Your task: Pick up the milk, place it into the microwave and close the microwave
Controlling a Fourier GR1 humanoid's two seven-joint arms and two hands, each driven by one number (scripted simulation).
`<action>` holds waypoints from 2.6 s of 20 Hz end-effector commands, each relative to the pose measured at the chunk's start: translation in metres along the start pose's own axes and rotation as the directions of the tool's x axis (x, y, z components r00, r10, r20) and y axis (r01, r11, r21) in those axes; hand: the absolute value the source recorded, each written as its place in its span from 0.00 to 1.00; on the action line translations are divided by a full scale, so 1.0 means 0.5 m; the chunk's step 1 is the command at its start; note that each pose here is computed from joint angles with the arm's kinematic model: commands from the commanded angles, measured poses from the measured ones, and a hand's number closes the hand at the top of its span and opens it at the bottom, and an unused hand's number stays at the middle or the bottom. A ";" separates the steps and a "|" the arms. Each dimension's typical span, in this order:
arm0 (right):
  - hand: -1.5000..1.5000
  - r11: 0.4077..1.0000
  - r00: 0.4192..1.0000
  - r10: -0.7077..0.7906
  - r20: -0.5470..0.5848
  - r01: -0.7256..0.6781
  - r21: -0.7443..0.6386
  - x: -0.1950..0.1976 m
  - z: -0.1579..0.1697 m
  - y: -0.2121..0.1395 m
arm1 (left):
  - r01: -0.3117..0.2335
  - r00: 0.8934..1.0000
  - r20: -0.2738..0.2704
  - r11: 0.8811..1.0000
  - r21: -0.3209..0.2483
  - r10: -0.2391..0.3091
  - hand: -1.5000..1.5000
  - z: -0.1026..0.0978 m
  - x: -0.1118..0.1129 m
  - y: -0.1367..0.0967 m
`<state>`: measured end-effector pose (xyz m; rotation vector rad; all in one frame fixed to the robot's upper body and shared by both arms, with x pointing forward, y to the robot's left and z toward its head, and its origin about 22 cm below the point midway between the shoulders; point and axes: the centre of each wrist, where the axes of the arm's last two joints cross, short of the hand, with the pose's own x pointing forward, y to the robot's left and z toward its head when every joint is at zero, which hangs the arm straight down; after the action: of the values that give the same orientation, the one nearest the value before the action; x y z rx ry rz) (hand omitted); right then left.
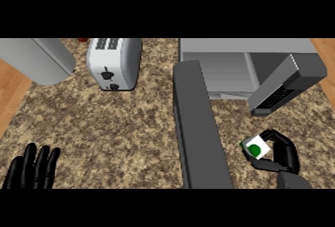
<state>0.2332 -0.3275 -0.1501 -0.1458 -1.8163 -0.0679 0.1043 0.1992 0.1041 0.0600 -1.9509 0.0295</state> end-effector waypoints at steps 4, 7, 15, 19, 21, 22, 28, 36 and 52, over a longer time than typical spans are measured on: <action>1.00 0.956 0.984 -0.160 0.074 0.136 0.260 -0.005 0.040 0.030 | -0.002 1.000 -0.012 1.000 0.003 0.003 0.00 0.021 0.002 0.008; 1.00 0.950 0.986 -0.144 0.080 0.115 0.290 0.017 -0.010 0.089 | -0.004 1.000 -0.016 0.999 0.038 0.005 0.00 -0.008 -0.018 -0.001; 1.00 0.968 0.985 -0.082 0.153 0.043 0.246 0.083 -0.065 0.204 | -0.007 1.000 -0.024 1.000 0.023 0.007 0.00 -0.014 -0.029 0.035; 1.00 0.966 0.984 -0.045 0.172 -0.001 0.258 0.126 -0.130 0.258 | -0.002 0.999 -0.034 1.000 0.026 0.003 0.00 0.021 -0.039 0.039; 1.00 0.967 0.987 0.024 0.157 -0.062 0.246 0.141 -0.139 0.274 | 0.008 1.000 -0.023 0.999 0.035 -0.007 0.00 0.017 -0.014 0.051; 1.00 0.971 0.986 0.032 0.164 -0.069 0.229 0.153 -0.172 0.293 | 0.011 0.999 -0.053 0.999 0.036 -0.009 0.00 -0.001 -0.027 0.050; 1.00 0.962 0.974 0.197 0.114 -0.215 0.171 0.178 -0.281 0.280 | -0.007 0.999 -0.035 1.000 0.016 0.007 0.00 -0.012 -0.017 0.077; 1.00 0.939 0.943 0.325 0.075 -0.331 0.093 0.167 -0.347 0.232 | -0.023 1.000 -0.012 1.000 -0.009 0.023 0.00 0.005 -0.033 0.085; 0.00 0.732 0.722 0.681 0.124 -0.677 -0.077 0.257 -0.453 0.216 | 0.031 0.998 -0.049 0.998 -0.057 -0.034 0.00 -0.014 -0.047 0.074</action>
<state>0.4283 -0.2415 0.0180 -0.8140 -1.8178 0.3510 0.1166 0.2367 0.0882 0.0410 -1.9182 -0.0238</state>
